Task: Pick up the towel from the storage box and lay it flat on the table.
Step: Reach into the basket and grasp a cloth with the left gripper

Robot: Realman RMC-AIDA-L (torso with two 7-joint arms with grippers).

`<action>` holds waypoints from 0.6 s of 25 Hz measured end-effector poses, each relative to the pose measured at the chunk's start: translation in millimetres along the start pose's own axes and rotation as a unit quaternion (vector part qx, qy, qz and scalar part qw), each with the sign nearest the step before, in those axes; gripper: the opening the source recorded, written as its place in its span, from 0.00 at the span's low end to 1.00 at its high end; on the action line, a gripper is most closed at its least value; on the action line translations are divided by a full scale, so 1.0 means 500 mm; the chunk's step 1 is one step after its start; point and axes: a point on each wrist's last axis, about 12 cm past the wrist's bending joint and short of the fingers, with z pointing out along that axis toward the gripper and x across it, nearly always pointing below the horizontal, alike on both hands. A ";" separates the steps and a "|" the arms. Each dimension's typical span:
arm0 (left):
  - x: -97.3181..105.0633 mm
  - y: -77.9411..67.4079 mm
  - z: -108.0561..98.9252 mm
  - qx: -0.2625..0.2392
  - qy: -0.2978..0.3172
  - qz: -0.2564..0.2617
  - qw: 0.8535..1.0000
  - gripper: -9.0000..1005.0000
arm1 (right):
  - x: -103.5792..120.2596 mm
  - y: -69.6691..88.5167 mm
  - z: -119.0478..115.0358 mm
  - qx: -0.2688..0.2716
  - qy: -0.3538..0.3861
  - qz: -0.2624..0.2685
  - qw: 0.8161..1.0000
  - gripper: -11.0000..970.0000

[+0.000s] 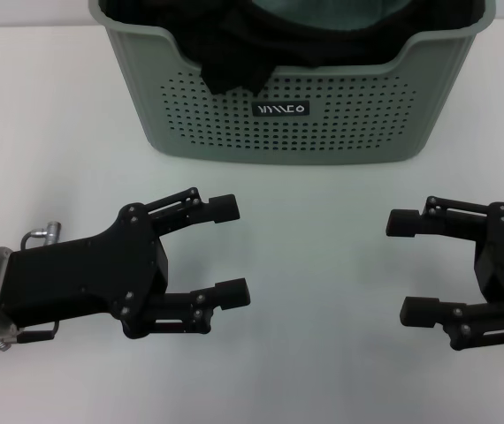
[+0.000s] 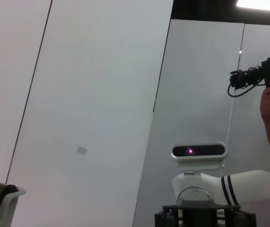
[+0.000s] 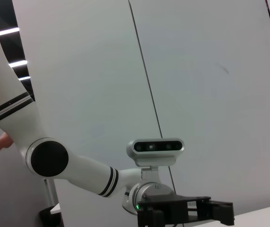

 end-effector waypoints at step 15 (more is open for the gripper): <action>-0.092 0.077 -0.014 -0.125 -0.139 0.052 0.981 0.87 | 0.021 0.003 -0.004 0.008 -0.003 0.022 1.000 0.87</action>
